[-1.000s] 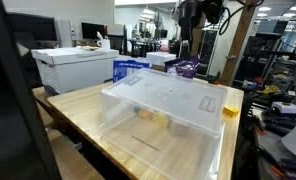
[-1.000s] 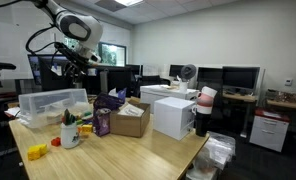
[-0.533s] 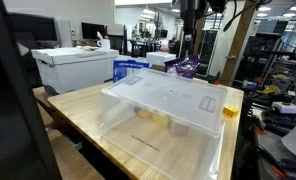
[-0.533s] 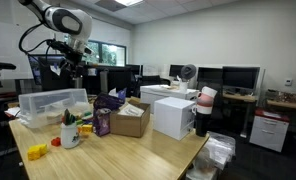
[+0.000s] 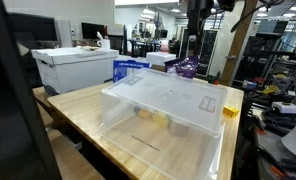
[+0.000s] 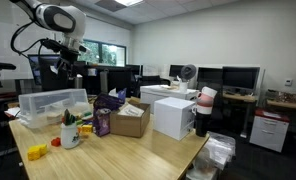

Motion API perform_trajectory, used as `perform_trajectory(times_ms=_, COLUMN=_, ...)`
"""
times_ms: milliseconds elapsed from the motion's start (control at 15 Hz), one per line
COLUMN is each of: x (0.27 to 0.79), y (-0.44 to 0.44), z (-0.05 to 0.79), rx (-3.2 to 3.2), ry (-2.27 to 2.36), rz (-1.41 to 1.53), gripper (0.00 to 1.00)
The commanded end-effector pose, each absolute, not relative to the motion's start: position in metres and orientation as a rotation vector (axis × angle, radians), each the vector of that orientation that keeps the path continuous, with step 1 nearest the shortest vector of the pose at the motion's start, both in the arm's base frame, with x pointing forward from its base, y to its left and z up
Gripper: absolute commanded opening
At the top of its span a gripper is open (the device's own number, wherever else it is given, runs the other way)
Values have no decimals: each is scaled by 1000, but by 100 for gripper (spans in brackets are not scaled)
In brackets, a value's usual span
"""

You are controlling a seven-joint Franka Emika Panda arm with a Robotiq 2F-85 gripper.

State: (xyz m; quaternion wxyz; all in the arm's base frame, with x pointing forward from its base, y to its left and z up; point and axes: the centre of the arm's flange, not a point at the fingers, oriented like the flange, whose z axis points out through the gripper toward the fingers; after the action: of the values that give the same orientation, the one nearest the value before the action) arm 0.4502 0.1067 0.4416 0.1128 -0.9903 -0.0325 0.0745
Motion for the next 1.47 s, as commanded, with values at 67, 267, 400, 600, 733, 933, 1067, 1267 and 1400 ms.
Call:
perform_trajectory(times_ms=67, x=415, y=96, z=422, rx=-2848, ry=9, rz=217, gripper=100)
perform_trajectory(times_ms=267, x=403, y=96, z=412, rx=-2826, ry=42, rz=239, gripper=100)
perform_trajectory(times_ms=400, x=394, y=99, z=408, rx=-2827, ry=39, rz=245, gripper=100)
perform_trajectory(times_ms=600, x=381, y=103, z=406, rx=-2841, ry=45, rz=253, gripper=100)
perform_trajectory(times_ms=733, x=371, y=106, z=407, rx=-2857, ry=53, rz=256, gripper=100)
perform_trajectory(times_ms=933, x=359, y=108, z=416, rx=-2908, ry=89, rz=250, gripper=100)
perform_trajectory(times_ms=1067, x=361, y=102, z=437, rx=-2930, ry=121, rz=236, gripper=100)
perform_trajectory(times_ms=1267, x=373, y=106, z=425, rx=-2906, ry=84, rz=246, gripper=100)
perform_trajectory(times_ms=1400, x=370, y=105, z=433, rx=-2909, ry=88, rz=228, gripper=100)
